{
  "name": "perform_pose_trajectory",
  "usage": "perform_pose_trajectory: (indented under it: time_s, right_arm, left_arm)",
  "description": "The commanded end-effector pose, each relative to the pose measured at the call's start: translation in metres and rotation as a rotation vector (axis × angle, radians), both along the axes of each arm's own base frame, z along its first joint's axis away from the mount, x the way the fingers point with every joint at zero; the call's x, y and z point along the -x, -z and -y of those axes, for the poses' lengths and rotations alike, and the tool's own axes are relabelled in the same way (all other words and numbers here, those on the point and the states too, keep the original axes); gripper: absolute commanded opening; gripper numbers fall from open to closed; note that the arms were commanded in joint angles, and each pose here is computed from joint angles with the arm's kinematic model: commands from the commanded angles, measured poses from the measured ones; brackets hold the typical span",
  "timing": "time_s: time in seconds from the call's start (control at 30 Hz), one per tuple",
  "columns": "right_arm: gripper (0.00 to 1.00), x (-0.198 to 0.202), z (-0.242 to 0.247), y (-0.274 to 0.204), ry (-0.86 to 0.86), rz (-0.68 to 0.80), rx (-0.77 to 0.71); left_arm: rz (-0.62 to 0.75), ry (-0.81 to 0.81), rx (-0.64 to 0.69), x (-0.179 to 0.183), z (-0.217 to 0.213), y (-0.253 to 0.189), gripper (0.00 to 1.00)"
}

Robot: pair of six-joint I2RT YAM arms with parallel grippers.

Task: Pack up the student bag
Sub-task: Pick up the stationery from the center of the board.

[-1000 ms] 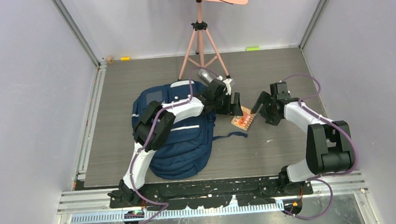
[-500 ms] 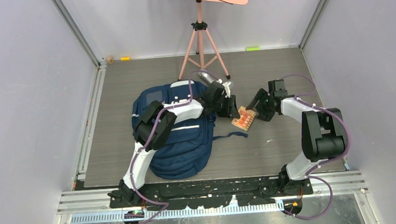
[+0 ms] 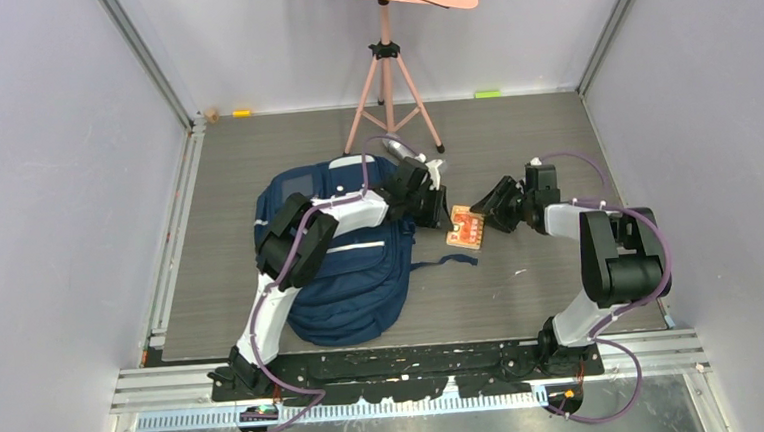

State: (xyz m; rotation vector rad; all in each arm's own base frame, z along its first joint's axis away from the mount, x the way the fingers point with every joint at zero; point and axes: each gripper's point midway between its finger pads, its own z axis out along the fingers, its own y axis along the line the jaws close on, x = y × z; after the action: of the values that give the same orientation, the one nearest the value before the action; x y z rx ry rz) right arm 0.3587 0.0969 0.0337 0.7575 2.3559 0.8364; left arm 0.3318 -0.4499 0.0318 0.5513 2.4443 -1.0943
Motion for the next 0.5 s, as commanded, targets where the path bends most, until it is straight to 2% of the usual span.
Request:
perform_pose_trajectory:
  time_s: [0.0, 0.2, 0.47]
  right_arm:
    - [0.5, 0.042, -0.051, -0.023, -0.246, -0.02, -0.19]
    - [0.45, 0.063, -0.058, -0.036, -0.317, -0.003, -0.224]
    - [0.42, 0.063, -0.057, -0.051, -0.308, 0.111, -0.192]
  left_arm:
    - [-0.044, 0.055, -0.079, 0.024, -0.008, 0.033, 0.16]
    - [-0.042, 0.044, -0.074, 0.02, -0.015, 0.032, 0.15]
    - [-0.018, 0.058, -0.041, 0.022, -0.013, 0.021, 0.14]
